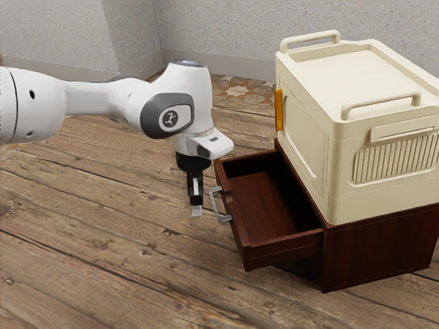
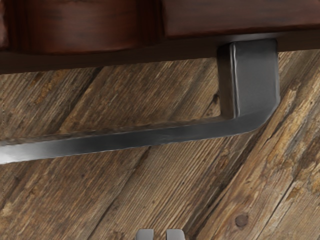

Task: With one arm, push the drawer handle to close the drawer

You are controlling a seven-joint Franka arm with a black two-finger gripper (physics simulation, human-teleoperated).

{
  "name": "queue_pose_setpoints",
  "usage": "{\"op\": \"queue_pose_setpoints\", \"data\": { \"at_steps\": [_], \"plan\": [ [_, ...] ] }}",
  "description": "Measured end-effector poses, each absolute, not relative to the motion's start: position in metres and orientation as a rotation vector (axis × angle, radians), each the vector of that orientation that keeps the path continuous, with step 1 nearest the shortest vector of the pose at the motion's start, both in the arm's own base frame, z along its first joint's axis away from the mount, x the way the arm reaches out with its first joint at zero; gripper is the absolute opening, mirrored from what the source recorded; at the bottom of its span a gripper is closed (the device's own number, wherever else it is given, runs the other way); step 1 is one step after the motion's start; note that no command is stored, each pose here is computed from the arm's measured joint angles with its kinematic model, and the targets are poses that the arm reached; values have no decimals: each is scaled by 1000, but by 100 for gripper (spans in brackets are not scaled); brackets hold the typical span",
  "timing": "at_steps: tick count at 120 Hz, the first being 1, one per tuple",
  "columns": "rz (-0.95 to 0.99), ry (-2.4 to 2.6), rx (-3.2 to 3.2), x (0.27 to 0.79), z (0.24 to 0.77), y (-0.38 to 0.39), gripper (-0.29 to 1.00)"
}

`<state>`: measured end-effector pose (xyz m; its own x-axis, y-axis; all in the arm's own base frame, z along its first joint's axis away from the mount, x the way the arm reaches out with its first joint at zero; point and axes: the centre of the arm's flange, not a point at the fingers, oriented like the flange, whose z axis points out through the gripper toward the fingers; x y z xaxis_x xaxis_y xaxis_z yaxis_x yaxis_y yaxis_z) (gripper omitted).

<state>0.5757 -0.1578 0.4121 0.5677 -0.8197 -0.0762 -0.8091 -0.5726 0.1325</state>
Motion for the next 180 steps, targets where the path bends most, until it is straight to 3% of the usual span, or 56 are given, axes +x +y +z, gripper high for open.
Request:
{"op": "queue_pose_setpoints", "data": {
  "at_steps": [50, 180],
  "plan": [
    [-16, -1467, 2668, 612, 407, -194, -8],
    [130, -1440, 2623, 661, 400, -276, -8]
  ]
}}
